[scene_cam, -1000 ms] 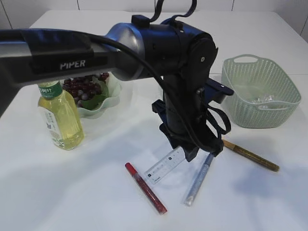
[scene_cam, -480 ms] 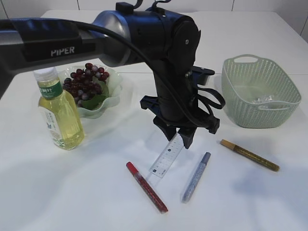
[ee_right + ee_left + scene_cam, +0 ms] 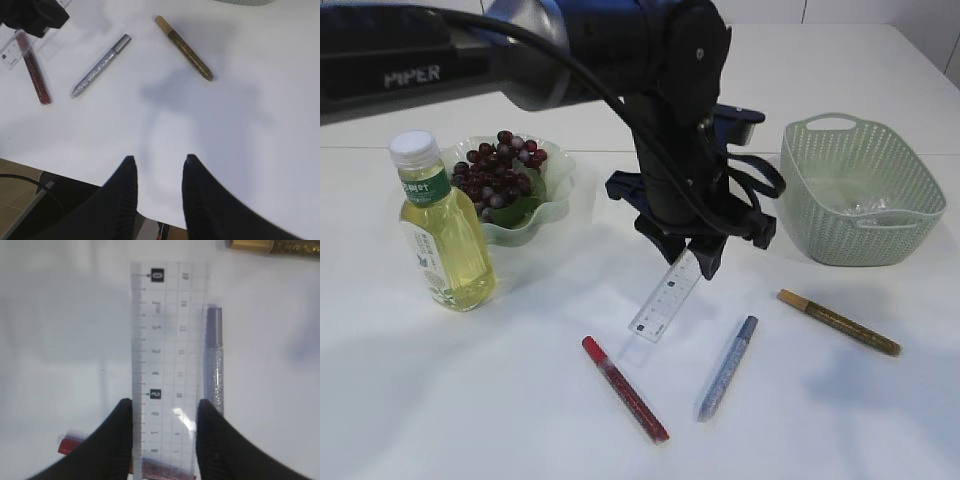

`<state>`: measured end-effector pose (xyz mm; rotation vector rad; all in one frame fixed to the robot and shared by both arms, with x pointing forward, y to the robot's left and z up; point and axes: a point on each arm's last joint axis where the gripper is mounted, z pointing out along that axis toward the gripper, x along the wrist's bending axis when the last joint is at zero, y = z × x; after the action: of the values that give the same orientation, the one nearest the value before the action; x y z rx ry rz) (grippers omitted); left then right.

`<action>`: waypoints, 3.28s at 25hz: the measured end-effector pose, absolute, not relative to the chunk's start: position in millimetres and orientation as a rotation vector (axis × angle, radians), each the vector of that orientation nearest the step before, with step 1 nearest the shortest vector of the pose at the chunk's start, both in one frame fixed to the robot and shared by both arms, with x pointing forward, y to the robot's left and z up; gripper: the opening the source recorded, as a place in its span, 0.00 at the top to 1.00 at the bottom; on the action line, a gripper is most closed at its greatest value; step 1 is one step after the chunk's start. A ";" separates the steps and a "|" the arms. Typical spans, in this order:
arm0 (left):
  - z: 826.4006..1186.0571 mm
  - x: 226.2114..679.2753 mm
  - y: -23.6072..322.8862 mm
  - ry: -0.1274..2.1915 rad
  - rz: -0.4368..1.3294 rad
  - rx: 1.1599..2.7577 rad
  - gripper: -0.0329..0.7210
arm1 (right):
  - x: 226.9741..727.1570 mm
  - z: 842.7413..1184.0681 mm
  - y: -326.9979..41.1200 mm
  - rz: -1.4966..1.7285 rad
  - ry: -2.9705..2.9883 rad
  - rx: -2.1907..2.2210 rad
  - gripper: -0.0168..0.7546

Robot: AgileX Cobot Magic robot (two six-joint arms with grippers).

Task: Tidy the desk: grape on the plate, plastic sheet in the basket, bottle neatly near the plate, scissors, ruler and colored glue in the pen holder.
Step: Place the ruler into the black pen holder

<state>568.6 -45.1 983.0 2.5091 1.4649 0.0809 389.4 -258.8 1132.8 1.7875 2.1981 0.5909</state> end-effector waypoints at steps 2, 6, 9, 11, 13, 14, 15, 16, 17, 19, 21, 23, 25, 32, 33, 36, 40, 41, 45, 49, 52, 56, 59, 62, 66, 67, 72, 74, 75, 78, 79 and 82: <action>998.1 565.8 -42.1 1.457 0.089 2.479 0.59 | 389.7 1132.7 -259.8 0.578 2.193 1.782 0.64; 1025.7 558.7 -30.3 1.444 0.156 2.390 0.59 | 390.0 1132.6 -261.1 0.562 2.187 1.774 0.64; 1039.3 554.7 -18.1 1.415 0.263 2.276 0.59 | 390.1 1132.6 -261.7 0.556 2.184 1.771 0.64; 1046.7 553.6 -10.7 1.358 0.354 2.175 0.59 | 390.2 1132.6 -262.2 0.550 2.182 1.769 0.64; 1044.7 553.0 -5.7 1.273 0.433 2.113 0.59 | 390.3 1132.6 -262.4 0.548 2.181 1.767 0.64; 1043.5 553.5 -5.4 1.224 0.453 2.077 0.59 | 390.4 1132.6 -262.7 0.544 2.180 1.766 0.64; 1042.3 556.1 -6.1 1.170 0.469 2.042 0.59 | 390.5 1132.5 -263.4 0.535 2.176 1.762 0.64; 1040.0 558.4 -5.9 1.132 0.479 2.017 0.59 | 390.5 1132.5 -263.4 0.535 2.176 1.762 0.64; 1039.9 561.1 -6.1 1.095 0.482 1.983 0.59 | 390.7 1132.5 -264.1 0.527 2.173 1.758 0.64; 1041.9 570.1 -6.6 1.026 0.493 1.911 0.59 | 391.0 1132.5 -265.5 0.511 2.166 1.750 0.64; 1043.8 580.6 -7.5 0.955 0.492 1.820 0.59 | 391.3 1132.6 -266.9 0.494 2.159 1.742 0.64; 1039.3 592.5 -7.1 0.902 0.487 1.746 0.59 | 391.6 1132.6 -268.0 0.481 2.153 1.736 0.64; 1033.3 604.4 -5.8 0.847 0.482 1.672 0.59 | 391.8 1132.6 -268.9 0.470 2.149 1.730 0.64; 1010.1 632.1 2.6 0.689 0.496 1.510 0.59 | 392.5 1132.9 -272.2 0.432 2.132 1.711 0.64; 1008.8 635.7 5.9 0.684 0.505 1.491 0.59 | 392.6 1132.9 -272.8 0.426 2.129 1.708 0.64; 1006.8 643.8 14.0 0.671 0.532 1.439 0.59 | 393.0 1133.1 -274.3 0.408 2.121 1.699 0.64; 1001.4 652.9 23.2 0.669 0.555 1.384 0.59 | 393.1 1133.1 -274.9 0.402 2.118 1.695 0.64; 999.2 654.9 22.4 0.669 0.555 1.381 0.59 | 393.1 1133.1 -274.9 0.402 2.118 1.695 0.64; 992.4 662.6 18.2 0.654 0.573 1.383 0.59 | 393.1 1133.1 -274.9 0.402 2.118 1.695 0.64; 989.1 670.6 14.4 0.648 0.594 1.371 0.59 | 393.1 1133.2 -275.1 0.400 2.117 1.694 0.64; 988.3 678.0 10.6 0.645 0.601 1.350 0.59 | 393.1 1133.2 -275.1 0.400 2.117 1.694 0.64; 982.3 686.6 6.9 0.648 0.607 1.343 0.59 | 393.2 1133.2 -275.3 0.397 2.116 1.693 0.64; 978.3 693.5 7.2 0.658 0.616 1.346 0.59 | 393.2 1133.2 -275.4 0.396 2.115 1.692 0.64; 971.8 697.4 7.5 0.683 0.615 1.355 0.59 | 393.2 1133.2 -275.5 0.395 2.115 1.692 0.64; 961.8 698.7 7.2 0.705 0.610 1.383 0.59 | 393.3 1133.3 -276.0 0.389 2.112 1.689 0.64; 960.6 698.9 7.2 0.706 0.609 1.385 0.59 | 393.3 1133.3 -276.0 0.389 2.112 1.689 0.64; 953.2 699.6 6.9 0.718 0.605 1.400 0.59 | 393.3 1133.3 -276.0 0.389 2.112 1.689 0.64; 952.3 699.8 6.9 0.720 0.604 1.400 0.59 | 393.3 1133.3 -276.0 0.389 2.112 1.689 0.64; 952.3 699.8 6.9 0.720 0.604 1.400 0.59 | 393.3 1133.3 -276.0 0.389 2.112 1.689 0.64; 952.3 699.8 6.9 0.721 0.604 1.400 0.59 | 393.3 1133.3 -276.1 0.388 2.112 1.688 0.64; 952.1 699.8 7.0 0.722 0.604 1.402 0.59 | 393.3 1133.3 -276.1 0.388 2.112 1.688 0.64; 949.0 700.3 7.3 0.738 0.602 1.418 0.59 | 393.3 1133.3 -276.1 0.388 2.112 1.688 0.64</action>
<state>700.3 7.3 949.0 1.4183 0.7377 0.6020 393.3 -276.1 1133.3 1.6884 2.1117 0.3885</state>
